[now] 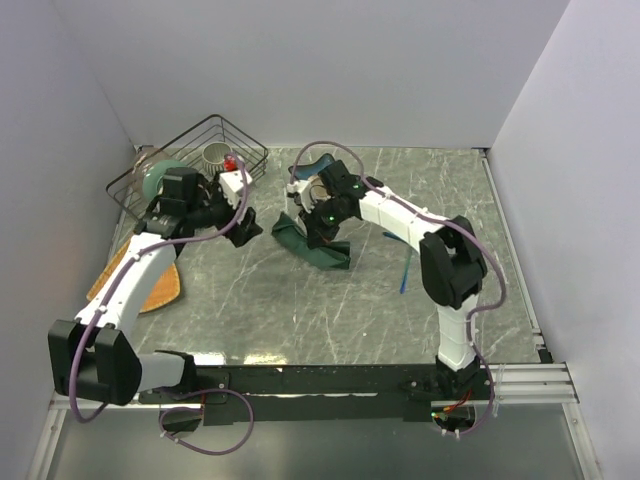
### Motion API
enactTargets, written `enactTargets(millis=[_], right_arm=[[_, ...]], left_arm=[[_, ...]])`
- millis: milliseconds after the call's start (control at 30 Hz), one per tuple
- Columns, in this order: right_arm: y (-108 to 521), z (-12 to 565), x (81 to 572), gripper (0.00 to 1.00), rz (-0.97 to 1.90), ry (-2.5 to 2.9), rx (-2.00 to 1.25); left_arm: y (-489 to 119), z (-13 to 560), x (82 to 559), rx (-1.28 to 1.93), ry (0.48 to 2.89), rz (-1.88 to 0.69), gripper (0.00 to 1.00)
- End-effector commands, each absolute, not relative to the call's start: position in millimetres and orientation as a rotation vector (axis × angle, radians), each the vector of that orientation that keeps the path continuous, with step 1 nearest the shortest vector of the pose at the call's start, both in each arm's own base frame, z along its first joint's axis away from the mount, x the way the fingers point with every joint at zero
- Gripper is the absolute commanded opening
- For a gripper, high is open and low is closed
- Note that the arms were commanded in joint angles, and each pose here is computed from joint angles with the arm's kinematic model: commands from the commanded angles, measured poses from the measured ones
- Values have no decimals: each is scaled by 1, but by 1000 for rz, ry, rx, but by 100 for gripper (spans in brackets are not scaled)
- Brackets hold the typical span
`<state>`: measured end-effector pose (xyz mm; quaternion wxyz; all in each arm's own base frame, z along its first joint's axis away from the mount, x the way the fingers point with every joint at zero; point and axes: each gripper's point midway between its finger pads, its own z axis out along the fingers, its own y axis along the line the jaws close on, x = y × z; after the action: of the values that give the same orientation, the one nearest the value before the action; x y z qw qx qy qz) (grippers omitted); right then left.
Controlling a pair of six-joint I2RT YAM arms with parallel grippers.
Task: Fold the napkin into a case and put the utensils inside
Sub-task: Turn over the smaller rectangle-folded napkin at the center of the board.
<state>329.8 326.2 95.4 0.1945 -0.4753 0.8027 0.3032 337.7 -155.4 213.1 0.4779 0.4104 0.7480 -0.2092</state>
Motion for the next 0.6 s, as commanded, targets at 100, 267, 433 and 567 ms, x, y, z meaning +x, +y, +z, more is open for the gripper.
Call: enactTargets(millis=[100,267,433,567], right_arm=[[330,120,367,0,368,1857,-1461],[329,107,362,0,87,1688,-1512],[333,97,331,0,-26,1531,-1592],[335,102,320,0,-141,1356,-1588]], left_arm=[[-115,204,344,677,2031,-584,97],[-102,188,343,568,2112,-634,98],[-80,175,344,506,2160,-610,98],[-76,170,344,490,2175,-609,98]])
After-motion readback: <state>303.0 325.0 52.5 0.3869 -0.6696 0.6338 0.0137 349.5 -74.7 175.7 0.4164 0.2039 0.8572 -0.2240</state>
